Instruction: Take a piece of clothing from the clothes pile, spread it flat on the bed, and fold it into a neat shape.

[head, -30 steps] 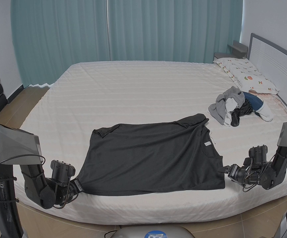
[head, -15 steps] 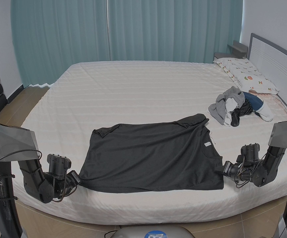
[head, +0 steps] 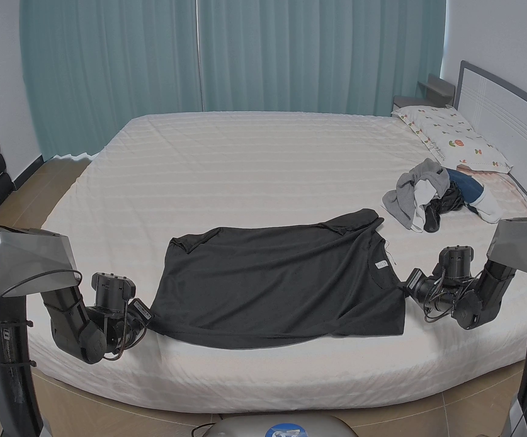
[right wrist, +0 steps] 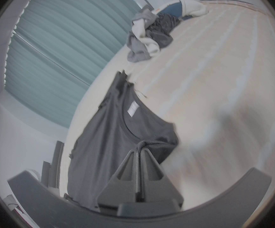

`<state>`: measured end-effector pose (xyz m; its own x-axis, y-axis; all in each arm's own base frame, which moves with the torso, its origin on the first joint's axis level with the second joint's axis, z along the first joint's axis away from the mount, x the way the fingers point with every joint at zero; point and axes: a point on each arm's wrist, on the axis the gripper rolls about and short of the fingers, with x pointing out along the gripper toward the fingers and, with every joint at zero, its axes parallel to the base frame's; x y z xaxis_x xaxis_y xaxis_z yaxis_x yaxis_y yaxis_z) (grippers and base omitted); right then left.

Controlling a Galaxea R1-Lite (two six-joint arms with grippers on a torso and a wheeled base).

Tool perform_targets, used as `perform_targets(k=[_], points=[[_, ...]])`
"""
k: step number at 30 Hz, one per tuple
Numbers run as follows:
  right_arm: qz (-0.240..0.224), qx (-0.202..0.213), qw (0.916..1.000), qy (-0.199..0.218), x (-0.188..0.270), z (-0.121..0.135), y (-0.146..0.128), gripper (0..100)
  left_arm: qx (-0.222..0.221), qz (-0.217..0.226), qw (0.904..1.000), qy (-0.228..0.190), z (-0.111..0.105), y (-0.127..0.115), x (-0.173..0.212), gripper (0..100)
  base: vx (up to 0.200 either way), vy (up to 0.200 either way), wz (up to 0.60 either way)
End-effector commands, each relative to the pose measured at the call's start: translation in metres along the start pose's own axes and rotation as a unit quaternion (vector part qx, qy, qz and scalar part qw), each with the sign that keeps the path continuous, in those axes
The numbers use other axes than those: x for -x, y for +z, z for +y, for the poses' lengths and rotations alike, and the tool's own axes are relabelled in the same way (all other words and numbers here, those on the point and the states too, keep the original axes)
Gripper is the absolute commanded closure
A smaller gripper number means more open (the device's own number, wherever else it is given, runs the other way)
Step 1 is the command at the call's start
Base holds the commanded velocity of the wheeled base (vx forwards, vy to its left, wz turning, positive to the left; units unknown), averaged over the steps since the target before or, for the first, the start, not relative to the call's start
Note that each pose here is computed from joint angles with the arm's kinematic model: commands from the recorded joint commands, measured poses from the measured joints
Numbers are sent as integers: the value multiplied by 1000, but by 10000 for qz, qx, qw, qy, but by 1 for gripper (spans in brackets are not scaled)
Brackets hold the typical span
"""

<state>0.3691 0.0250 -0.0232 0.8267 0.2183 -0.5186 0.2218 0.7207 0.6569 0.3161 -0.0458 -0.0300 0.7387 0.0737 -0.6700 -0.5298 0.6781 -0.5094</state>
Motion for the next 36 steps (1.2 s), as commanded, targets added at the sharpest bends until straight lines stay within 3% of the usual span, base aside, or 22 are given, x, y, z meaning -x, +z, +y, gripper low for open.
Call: perform_targets(k=[1,4,11,15,21,27,28,35,36], points=[[-191,-45,9997,143,-14,-2,2,100,181,-18,9998,-28,-2,0,-8,100,0,0,0],[-546,9,9981,280,-21,-2,5,100,504,-82,9986,-139,-8,3,-13,100,0,0,0],[-1331,119,9881,757,-42,2,13,100,664,-271,9969,-330,-12,6,-17,100,0,0,0],[-1502,184,9836,986,-55,12,20,100,768,-400,9950,-506,-13,5,-21,100,0,0,0],[-1467,245,9849,890,-67,3,12,100,751,-417,9950,-513,-12,3,-23,100,0,0,0],[-1794,223,9801,821,-76,-1,22,100,715,-389,9955,-479,-10,2,-22,100,0,0,0],[-1756,217,9811,784,-77,-3,20,0,715,-389,9955,-479,-10,2,-22,100,0,0,0],[-1639,231,9829,806,-64,-3,23,0,698,-373,9958,-464,-9,0,-22,100,0,0,0],[-1464,229,9844,953,-49,-3,27,0,708,-373,9957,-470,-9,1,-22,100,0,0,0]])
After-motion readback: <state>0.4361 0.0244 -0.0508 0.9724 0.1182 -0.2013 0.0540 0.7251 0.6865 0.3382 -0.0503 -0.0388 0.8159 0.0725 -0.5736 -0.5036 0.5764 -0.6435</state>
